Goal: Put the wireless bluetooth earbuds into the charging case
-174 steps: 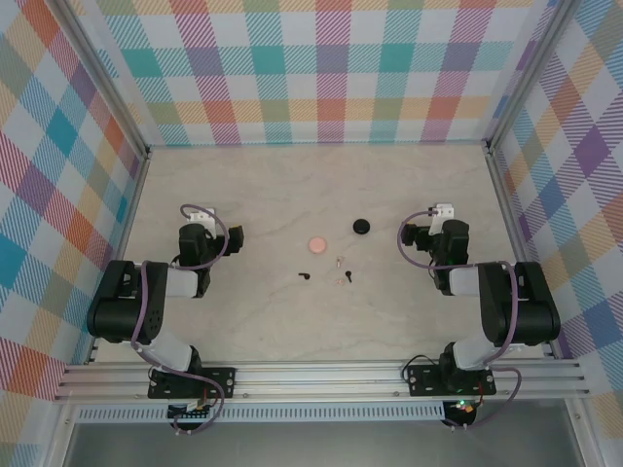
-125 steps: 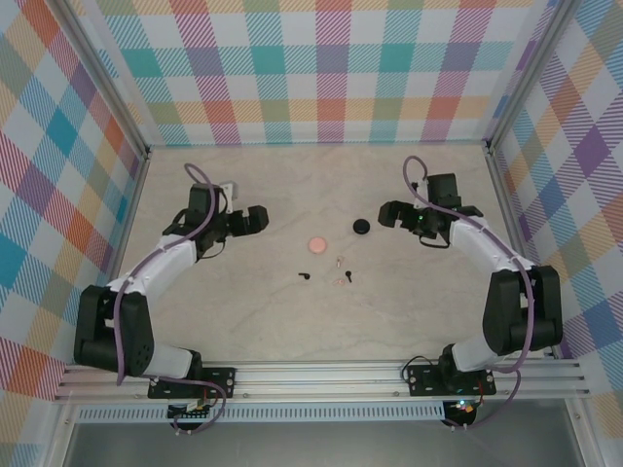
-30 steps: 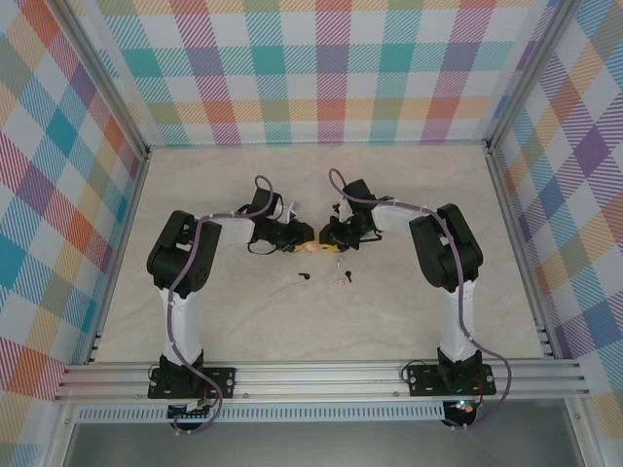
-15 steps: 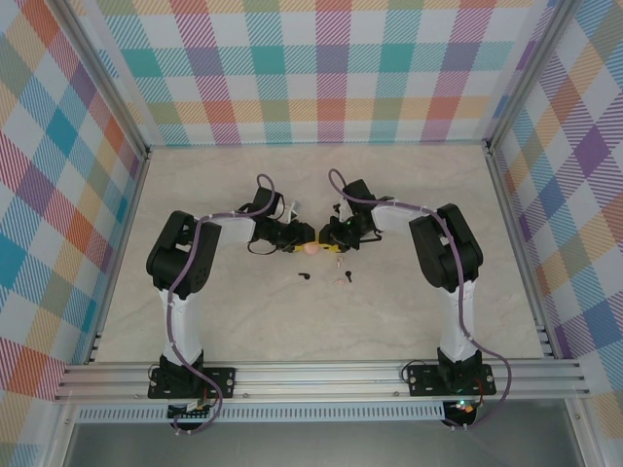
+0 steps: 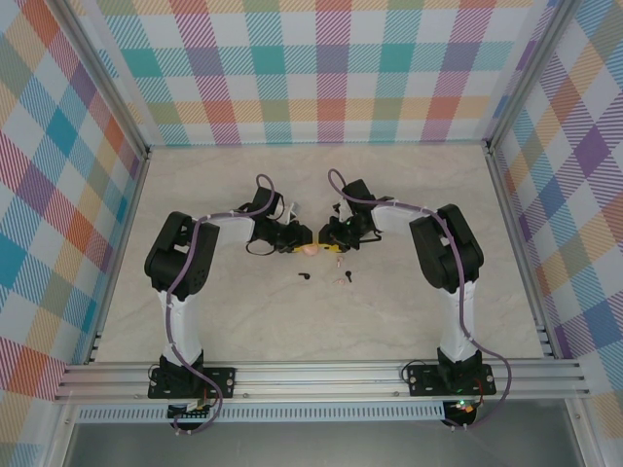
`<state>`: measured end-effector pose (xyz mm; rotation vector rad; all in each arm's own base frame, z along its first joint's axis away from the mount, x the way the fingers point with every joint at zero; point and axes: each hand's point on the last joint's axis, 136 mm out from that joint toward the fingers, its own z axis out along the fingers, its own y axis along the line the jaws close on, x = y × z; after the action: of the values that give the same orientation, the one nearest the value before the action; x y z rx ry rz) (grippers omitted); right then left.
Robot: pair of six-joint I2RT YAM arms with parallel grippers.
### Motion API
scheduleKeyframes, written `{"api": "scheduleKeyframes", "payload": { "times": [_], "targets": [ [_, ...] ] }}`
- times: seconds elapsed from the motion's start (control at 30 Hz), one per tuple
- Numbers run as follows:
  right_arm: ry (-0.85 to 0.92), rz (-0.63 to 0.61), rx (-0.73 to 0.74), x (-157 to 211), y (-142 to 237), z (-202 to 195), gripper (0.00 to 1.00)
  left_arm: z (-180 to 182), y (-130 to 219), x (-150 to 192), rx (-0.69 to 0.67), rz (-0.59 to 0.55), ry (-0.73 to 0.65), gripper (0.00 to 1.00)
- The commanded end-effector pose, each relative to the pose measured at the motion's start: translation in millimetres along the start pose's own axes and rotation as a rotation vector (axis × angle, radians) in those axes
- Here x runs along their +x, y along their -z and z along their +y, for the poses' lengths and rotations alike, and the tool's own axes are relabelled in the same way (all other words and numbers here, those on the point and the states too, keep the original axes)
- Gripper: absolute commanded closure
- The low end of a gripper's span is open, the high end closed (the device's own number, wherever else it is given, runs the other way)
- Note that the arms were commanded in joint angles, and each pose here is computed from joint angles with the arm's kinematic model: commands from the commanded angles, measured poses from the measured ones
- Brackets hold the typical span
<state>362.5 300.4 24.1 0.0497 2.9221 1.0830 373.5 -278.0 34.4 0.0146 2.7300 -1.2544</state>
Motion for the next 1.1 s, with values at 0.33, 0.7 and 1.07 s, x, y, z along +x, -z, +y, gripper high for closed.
{"api": "scheduleKeyframes", "payload": {
  "times": [0.33,0.7,1.07],
  "targets": [
    [0.125,-0.097,-0.127,-1.8,62.3,25.1,0.63,-43.4,22.3,-15.6,0.072,-0.042,-0.087,0.81],
    [0.514,-0.275,-0.32,3.9,167.6,82.2,0.46,-152.3,100.1,-27.0,0.257,-0.094,-0.421,0.82],
    [0.808,-0.304,-0.549,30.1,206.4,139.4,0.39,-210.1,149.5,-4.4,0.398,-0.097,-0.632,0.85]
  ]
}}
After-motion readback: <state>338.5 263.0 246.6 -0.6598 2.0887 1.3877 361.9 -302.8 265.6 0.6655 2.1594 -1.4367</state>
